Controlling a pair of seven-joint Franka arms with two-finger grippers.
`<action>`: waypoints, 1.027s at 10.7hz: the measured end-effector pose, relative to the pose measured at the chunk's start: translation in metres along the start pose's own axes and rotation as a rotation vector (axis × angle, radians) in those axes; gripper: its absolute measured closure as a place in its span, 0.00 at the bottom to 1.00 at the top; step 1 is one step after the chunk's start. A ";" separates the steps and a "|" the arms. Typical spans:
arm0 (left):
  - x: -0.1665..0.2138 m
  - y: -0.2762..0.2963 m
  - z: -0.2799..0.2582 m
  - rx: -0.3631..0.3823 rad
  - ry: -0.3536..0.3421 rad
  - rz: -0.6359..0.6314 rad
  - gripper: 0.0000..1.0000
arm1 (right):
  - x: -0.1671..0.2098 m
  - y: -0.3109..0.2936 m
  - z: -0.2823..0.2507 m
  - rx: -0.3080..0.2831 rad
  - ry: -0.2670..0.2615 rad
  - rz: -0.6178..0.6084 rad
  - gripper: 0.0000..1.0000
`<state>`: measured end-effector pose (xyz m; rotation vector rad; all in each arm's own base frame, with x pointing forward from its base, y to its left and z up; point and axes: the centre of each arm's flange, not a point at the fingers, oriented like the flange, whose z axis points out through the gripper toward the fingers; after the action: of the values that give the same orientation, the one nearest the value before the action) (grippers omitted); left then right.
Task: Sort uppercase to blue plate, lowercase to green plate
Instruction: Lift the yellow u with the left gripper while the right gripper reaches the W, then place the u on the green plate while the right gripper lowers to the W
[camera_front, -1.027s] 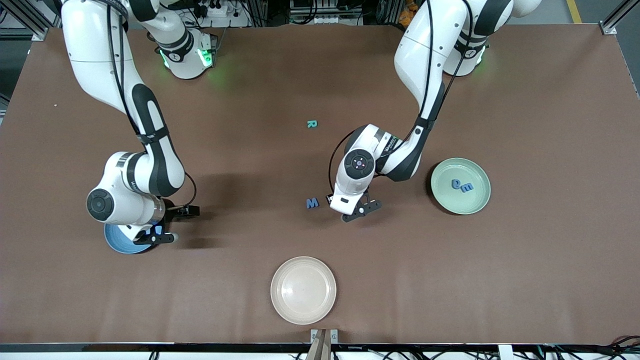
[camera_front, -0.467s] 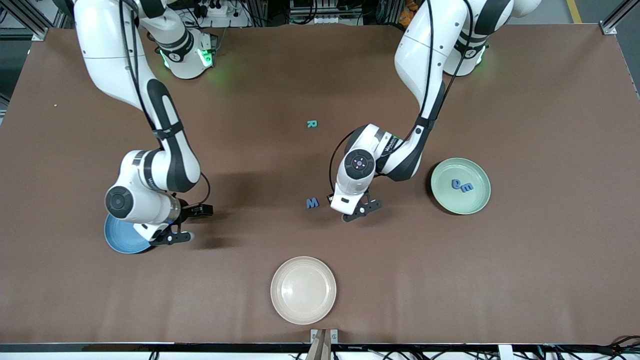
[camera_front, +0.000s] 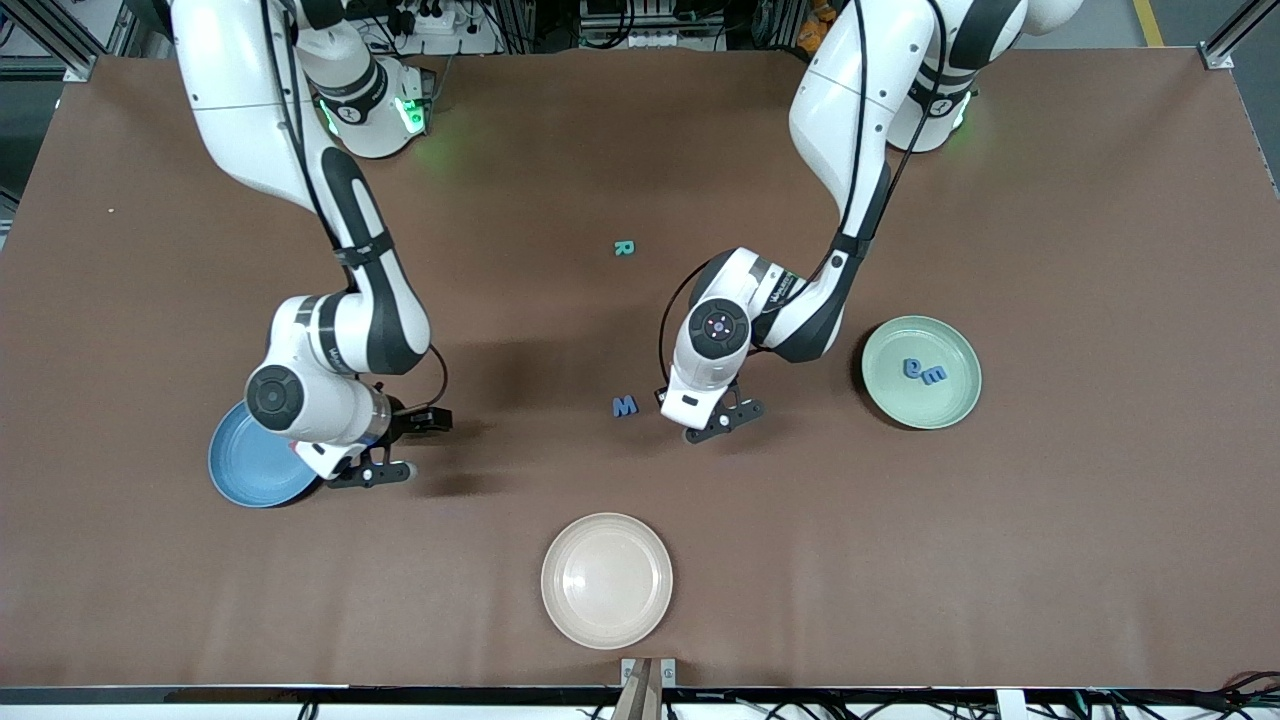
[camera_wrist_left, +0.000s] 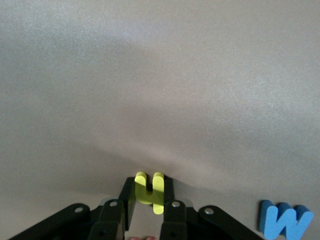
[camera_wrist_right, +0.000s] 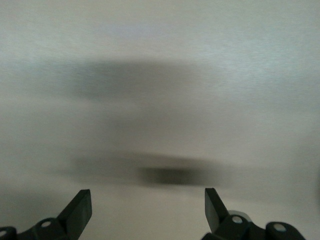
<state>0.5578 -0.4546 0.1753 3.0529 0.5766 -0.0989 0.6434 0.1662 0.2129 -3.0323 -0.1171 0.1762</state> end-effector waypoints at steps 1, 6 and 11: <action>0.004 -0.003 -0.001 0.007 0.001 0.019 0.74 | -0.001 -0.015 -0.001 -0.001 0.011 0.003 0.00; 0.077 -0.068 -0.061 0.054 -0.073 0.169 0.74 | -0.003 -0.051 -0.001 0.031 0.046 0.011 0.00; 0.133 -0.195 -0.109 0.080 -0.124 0.326 0.74 | -0.016 -0.165 0.017 0.071 0.094 0.022 0.00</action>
<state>0.6167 -0.2203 0.2705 3.1386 0.0656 -0.3039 0.6137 0.3305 0.2152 -2.9657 -0.0688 0.0381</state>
